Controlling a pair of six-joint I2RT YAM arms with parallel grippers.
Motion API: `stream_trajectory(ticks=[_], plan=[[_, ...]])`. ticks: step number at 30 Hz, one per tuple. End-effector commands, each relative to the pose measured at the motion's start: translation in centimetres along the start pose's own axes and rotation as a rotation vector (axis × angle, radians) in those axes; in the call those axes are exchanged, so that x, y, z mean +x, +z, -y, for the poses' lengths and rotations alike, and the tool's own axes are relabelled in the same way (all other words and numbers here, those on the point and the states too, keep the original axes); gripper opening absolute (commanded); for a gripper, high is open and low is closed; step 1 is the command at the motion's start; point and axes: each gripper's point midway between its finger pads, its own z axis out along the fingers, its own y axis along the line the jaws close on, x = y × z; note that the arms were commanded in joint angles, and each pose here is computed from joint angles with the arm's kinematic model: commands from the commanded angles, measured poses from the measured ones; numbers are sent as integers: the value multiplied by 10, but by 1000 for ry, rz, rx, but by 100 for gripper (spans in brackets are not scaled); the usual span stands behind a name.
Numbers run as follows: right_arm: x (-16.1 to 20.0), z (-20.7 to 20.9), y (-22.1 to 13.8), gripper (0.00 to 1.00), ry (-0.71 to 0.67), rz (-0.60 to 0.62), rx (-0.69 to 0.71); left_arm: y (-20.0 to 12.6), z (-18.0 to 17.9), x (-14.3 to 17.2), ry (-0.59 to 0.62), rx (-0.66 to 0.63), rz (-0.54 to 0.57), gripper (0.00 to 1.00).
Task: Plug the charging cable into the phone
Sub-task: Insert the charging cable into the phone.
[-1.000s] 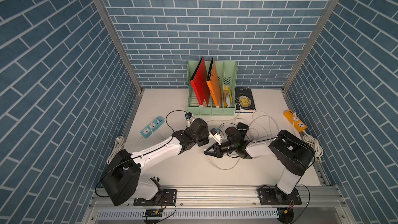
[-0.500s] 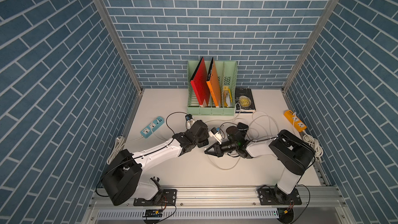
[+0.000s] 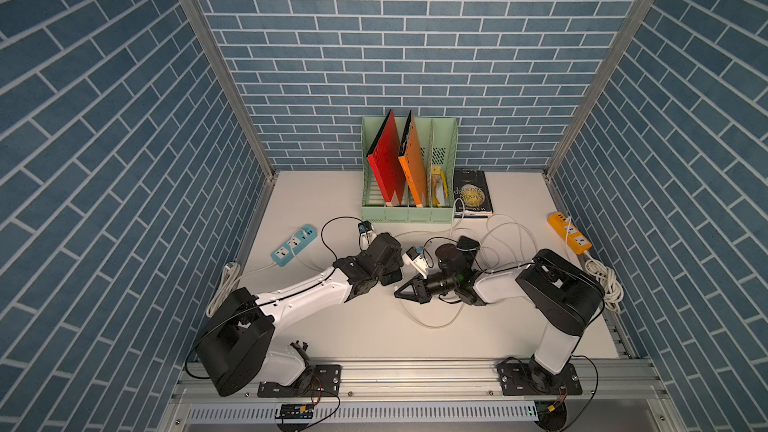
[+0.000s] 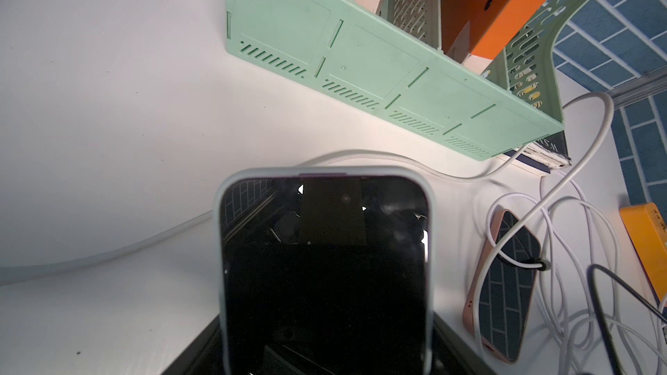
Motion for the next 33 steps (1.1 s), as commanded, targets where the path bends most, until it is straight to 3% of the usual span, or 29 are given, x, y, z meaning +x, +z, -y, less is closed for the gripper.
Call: stream_trajectory(ticks=[1, 33], plan=[[-11, -5, 4, 0, -40, 18, -19, -4, 14, 1, 8, 52, 2, 0], [-8, 4, 11, 0, -42, -2, 24, -2, 17, 2, -1, 65, 1, 0]])
